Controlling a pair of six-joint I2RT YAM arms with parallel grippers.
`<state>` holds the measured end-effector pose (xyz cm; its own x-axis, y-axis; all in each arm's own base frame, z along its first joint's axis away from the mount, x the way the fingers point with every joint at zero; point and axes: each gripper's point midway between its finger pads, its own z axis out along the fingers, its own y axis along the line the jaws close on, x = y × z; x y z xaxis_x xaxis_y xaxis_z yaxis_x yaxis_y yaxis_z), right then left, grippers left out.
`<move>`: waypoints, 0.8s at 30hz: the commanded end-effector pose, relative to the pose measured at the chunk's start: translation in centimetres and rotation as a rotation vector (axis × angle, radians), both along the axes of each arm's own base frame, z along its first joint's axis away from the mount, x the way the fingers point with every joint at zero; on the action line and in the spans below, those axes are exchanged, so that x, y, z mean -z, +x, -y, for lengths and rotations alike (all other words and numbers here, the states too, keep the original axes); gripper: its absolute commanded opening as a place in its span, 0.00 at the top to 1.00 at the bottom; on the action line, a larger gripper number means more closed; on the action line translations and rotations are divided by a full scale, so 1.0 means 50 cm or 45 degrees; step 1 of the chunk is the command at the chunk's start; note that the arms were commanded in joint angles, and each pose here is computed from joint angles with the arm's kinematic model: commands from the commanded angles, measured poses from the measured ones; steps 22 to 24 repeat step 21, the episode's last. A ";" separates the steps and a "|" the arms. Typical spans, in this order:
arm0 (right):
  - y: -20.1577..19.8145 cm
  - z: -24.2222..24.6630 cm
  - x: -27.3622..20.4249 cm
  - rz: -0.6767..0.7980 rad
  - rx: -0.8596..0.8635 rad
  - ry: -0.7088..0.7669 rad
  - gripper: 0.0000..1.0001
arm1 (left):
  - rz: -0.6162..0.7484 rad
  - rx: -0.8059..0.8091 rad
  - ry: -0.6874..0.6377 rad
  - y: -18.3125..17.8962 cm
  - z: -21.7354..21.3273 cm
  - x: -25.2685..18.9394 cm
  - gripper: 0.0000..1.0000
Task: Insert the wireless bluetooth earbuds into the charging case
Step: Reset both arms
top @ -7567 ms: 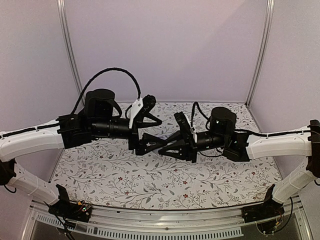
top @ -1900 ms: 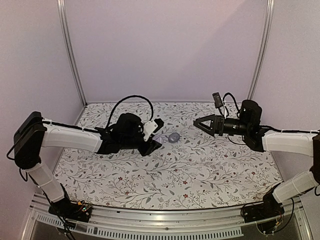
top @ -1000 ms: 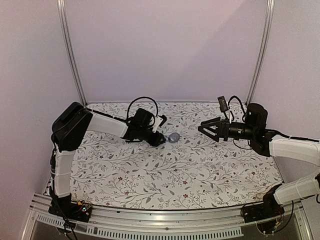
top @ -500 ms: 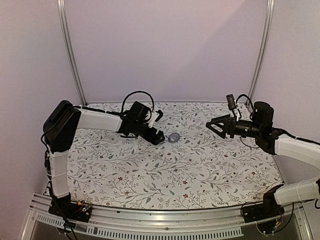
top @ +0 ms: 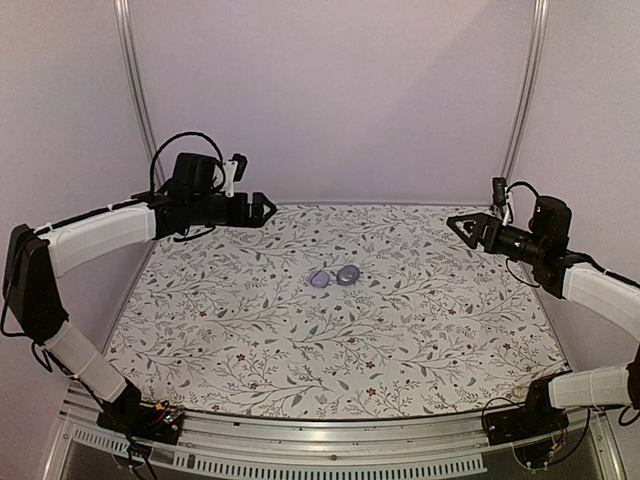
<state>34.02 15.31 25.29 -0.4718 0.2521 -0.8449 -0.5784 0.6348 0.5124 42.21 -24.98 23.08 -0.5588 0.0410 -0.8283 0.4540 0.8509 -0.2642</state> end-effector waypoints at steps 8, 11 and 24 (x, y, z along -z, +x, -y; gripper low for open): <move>0.010 0.056 0.137 -0.223 0.231 -0.028 0.01 | -0.078 -0.342 -0.091 -0.105 -0.141 0.100 0.00; -0.003 0.059 0.163 -0.238 0.244 -0.018 0.01 | -0.071 -0.372 -0.110 -0.126 -0.161 0.121 0.00; -0.015 0.061 0.175 -0.205 0.248 0.008 0.01 | -0.054 -0.411 -0.134 -0.121 -0.174 0.113 0.00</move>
